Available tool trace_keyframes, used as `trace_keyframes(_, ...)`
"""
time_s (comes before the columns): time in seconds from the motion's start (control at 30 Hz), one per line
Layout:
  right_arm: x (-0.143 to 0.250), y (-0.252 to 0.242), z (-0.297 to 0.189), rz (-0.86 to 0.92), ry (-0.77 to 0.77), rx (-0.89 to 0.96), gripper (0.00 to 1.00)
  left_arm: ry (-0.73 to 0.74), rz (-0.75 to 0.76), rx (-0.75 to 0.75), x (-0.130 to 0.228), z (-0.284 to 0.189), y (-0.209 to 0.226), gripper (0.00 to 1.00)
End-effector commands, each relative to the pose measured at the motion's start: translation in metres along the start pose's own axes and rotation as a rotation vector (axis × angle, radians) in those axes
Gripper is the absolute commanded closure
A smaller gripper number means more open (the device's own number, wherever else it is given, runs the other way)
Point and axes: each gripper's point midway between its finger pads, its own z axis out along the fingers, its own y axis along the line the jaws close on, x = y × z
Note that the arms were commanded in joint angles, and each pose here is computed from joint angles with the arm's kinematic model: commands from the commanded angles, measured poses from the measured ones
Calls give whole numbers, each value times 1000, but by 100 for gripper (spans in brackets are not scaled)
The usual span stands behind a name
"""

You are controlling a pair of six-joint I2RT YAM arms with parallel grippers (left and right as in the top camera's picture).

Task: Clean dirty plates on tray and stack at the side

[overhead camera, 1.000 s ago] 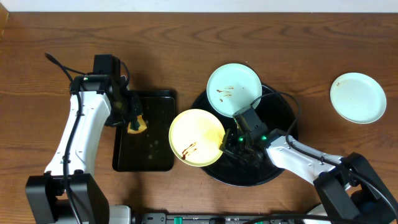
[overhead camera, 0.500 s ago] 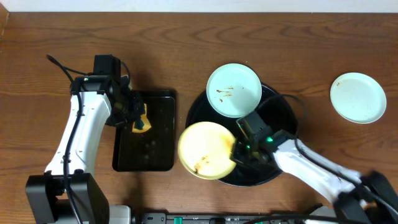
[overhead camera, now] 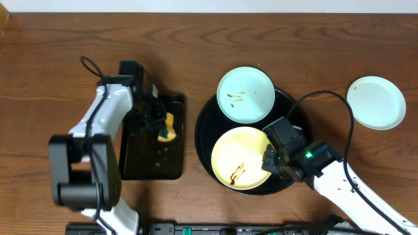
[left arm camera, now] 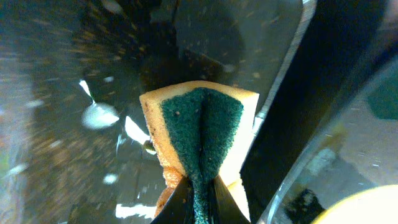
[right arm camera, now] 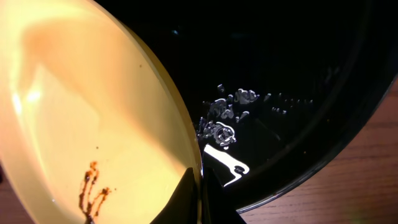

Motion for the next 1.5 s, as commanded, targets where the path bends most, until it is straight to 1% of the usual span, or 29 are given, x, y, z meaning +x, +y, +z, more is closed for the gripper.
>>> trace_keyframes(0.0,-7,-3,-2,-22,-34,18,98,59,-7,22,5,20,1,92)
trace_keyframes(0.2,-7,-2,-2,-29,-35,17,98,87,-18,15,-4,49,10,93)
trace_keyframes(0.37,-7,-2,-2,-39,-35,17,98,208,-65,-20,9,92,30,93)
trace_keyframes(0.47,-6,-3,-2,-39,-33,19,98,219,-69,-39,11,96,34,93)
trace_keyframes(0.53,-6,-3,-2,-42,-32,20,98,192,-59,-58,7,90,35,93)
trace_keyframes(0.63,-6,-3,-2,-42,-33,19,98,102,-43,-89,-5,64,32,93)
trace_keyframes(0.8,-7,-2,-2,-50,-35,16,98,-74,-2,-110,-19,7,20,92)
trace_keyframes(0.93,-7,-2,-2,-50,-35,16,98,-186,31,-89,-17,-35,6,93)
trace_keyframes(1.03,-7,-2,-2,-54,-35,17,98,-236,58,-88,-12,-56,0,93)
trace_keyframes(1.1,-7,-2,-2,-57,-36,18,98,-249,108,-85,-6,-64,-8,93)
trace_keyframes(1.23,-10,-5,-2,-56,-52,33,99,-209,234,-73,18,-61,-36,93)
trace_keyframes(1.27,-12,-7,-2,-54,-64,44,98,-162,336,-11,37,-52,-65,93)
trace_keyframes(1.4,-16,-13,-1,-31,-65,61,98,-92,525,137,78,-36,-132,93)
trace_keyframes(1.47,-18,-19,4,-12,-56,80,98,-75,594,206,96,-31,-161,93)
